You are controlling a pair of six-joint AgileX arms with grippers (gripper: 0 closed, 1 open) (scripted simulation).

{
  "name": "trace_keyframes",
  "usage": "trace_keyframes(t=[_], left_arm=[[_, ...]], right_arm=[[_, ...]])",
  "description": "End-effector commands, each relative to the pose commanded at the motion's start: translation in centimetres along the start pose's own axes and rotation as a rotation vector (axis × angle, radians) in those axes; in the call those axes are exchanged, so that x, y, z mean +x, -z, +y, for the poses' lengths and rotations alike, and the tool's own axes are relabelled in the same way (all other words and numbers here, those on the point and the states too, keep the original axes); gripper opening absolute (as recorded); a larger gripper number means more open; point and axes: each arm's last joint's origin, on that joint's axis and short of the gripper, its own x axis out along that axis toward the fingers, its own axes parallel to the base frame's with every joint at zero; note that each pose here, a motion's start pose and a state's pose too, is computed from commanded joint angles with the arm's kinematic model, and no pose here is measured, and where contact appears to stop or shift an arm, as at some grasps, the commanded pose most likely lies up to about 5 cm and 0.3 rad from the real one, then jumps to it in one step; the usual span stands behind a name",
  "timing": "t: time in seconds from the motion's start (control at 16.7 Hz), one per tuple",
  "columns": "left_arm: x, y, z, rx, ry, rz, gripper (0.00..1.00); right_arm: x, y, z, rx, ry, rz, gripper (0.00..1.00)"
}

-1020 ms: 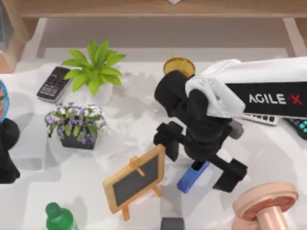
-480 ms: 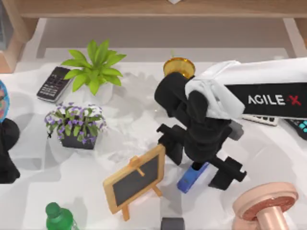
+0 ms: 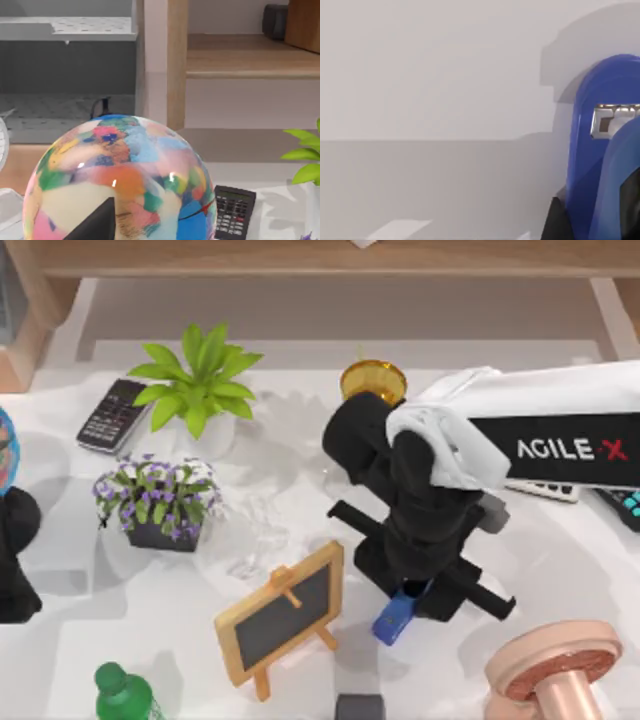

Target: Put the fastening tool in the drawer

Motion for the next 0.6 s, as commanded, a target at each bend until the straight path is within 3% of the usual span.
trace_keyframes(t=[0.6], left_arm=[[0.00, 0.00, 0.00, 0.000, 0.000, 0.000, 1.00]], right_arm=[[-0.20, -0.05, -0.10, -0.001, 0.003, -0.001, 0.00]])
